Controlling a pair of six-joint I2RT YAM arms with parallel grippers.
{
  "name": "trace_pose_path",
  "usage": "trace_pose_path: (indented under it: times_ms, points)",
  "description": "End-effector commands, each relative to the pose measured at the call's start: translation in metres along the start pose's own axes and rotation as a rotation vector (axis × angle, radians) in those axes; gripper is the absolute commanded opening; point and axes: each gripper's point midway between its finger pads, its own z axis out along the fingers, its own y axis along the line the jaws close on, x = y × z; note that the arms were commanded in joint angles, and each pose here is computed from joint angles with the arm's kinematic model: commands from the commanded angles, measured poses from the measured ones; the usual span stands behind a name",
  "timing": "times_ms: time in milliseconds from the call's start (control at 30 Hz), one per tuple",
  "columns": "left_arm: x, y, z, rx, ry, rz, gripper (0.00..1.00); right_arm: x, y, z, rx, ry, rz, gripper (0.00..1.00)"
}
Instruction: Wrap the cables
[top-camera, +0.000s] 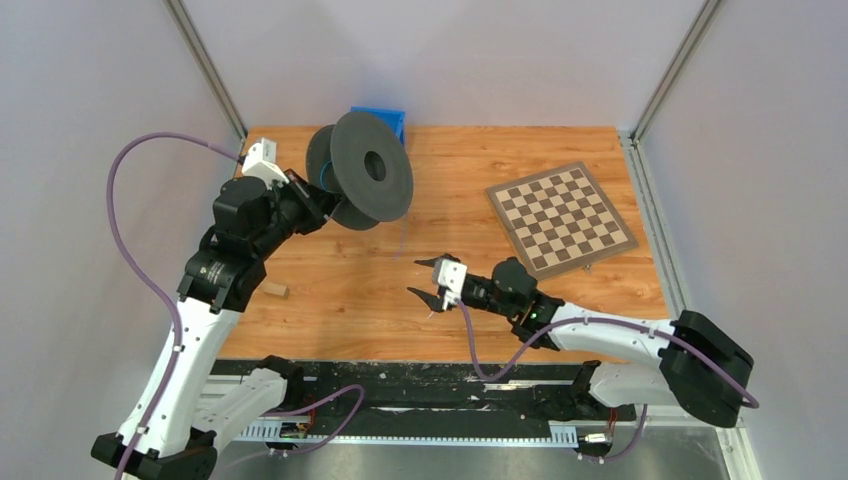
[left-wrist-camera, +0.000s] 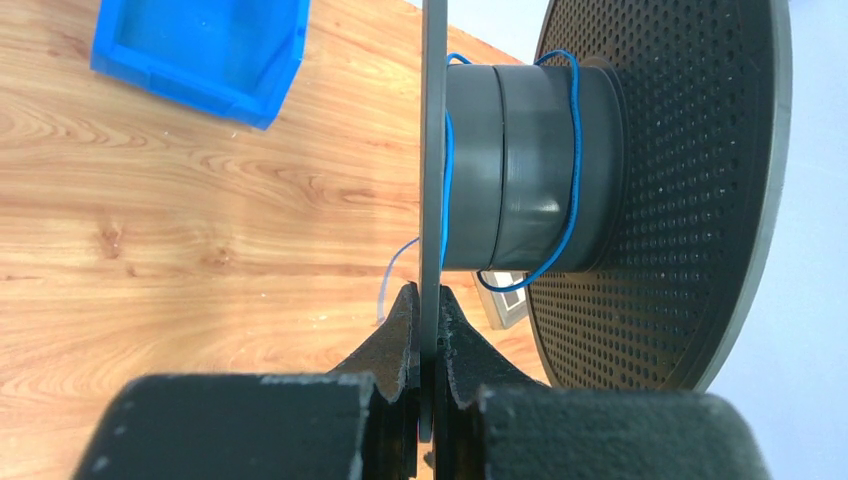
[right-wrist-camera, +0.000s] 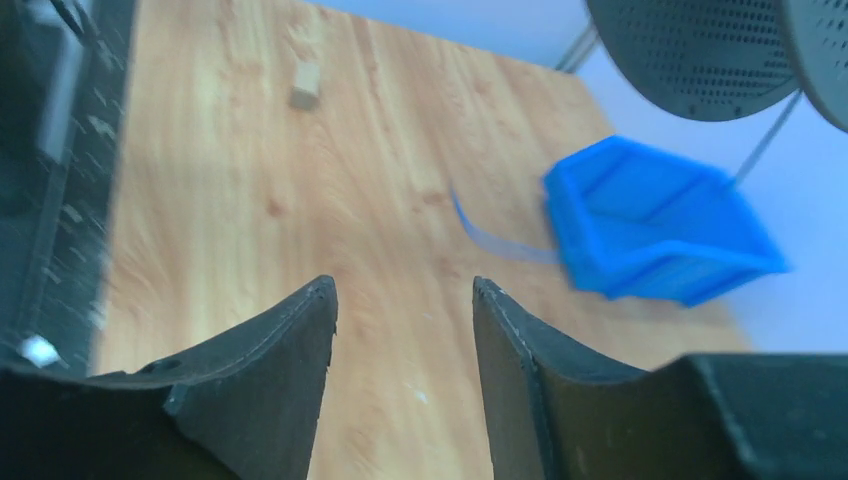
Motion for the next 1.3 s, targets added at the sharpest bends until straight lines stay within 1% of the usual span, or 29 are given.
trace_pose_path:
  times_ms: [0,67,133,267,400,667,1133,1267]
  points:
    - [-0.031,-0.028,-0.024,0.045,-0.053,0.004,0.00,-0.018,-0.016,-0.023,0.058,-0.112,-0.582,0.54]
    - [-0.029,-0.031,-0.029,0.052,-0.026,0.011,0.00,-0.011,-0.016,-0.026,0.034,-0.067,-0.648,0.54]
    - [-0.026,-0.036,-0.034,0.068,0.001,0.015,0.00,-0.011,-0.013,-0.027,0.006,-0.060,-0.713,0.55]
    - [-0.020,-0.040,-0.042,0.078,0.048,0.014,0.00,-0.030,-0.016,-0.027,0.059,-0.129,-0.862,0.55]
    - [-0.017,-0.045,-0.047,0.097,0.070,0.014,0.00,-0.043,-0.018,-0.020,0.068,-0.146,-0.929,0.55]
    - [-0.020,-0.054,-0.059,0.133,0.072,0.013,0.00,-0.036,-0.020,-0.003,0.030,-0.100,-0.962,0.56]
    - [-0.016,-0.062,-0.066,0.174,0.095,-0.003,0.00,-0.039,-0.023,0.017,0.007,-0.105,-0.965,0.57]
    - [-0.018,-0.065,-0.068,0.181,0.093,-0.005,0.00,-0.032,-0.025,0.024,-0.004,-0.085,-0.946,0.57]
